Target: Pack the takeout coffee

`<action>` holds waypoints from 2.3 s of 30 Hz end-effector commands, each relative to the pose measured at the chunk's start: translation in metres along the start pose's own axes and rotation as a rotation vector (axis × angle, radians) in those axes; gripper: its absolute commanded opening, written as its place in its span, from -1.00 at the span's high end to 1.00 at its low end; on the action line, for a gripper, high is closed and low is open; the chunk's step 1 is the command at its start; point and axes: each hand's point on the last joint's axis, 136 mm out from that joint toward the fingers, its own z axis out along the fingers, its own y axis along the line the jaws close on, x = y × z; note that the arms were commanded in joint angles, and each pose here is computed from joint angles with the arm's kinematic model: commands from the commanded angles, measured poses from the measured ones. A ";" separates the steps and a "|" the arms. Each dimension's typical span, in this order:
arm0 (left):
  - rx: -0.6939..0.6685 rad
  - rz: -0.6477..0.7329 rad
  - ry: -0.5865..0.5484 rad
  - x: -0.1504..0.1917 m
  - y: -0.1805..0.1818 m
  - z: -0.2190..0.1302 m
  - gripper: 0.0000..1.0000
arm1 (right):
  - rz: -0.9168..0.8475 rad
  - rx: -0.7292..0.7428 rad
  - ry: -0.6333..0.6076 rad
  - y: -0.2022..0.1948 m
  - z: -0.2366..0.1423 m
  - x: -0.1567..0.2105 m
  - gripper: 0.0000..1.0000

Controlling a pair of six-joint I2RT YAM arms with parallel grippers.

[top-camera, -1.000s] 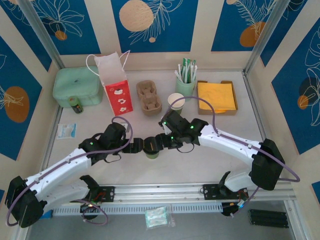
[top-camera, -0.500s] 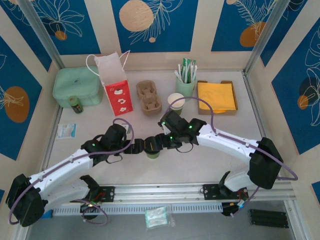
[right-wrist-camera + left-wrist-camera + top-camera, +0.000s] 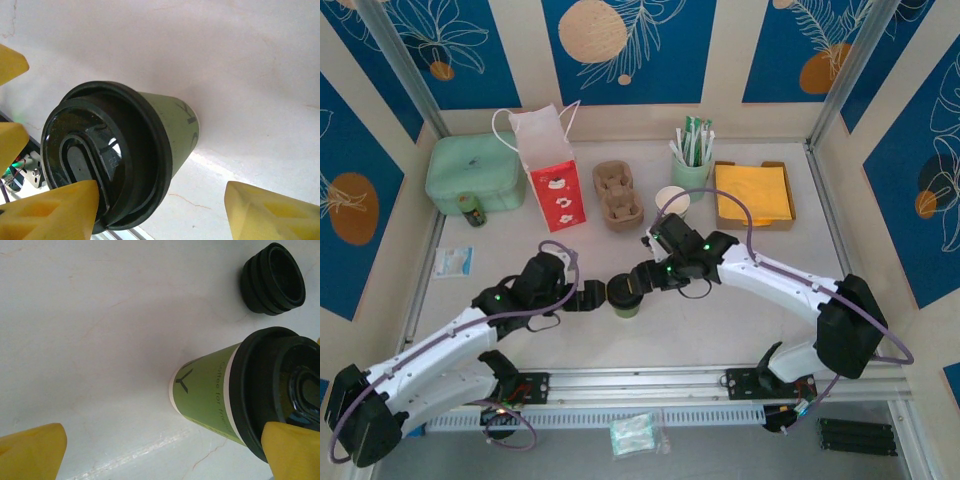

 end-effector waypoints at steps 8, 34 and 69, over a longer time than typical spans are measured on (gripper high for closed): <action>0.036 0.013 -0.027 -0.020 -0.018 -0.018 -0.99 | -0.018 -0.090 -0.007 0.024 -0.030 -0.004 -0.40; 0.009 0.136 0.067 -0.039 -0.036 0.017 -0.99 | 0.167 -0.019 0.001 0.000 -0.005 0.031 -0.24; 0.001 0.058 0.070 -0.008 -0.012 0.018 -0.99 | 0.145 0.044 0.034 -0.018 0.009 0.025 -0.21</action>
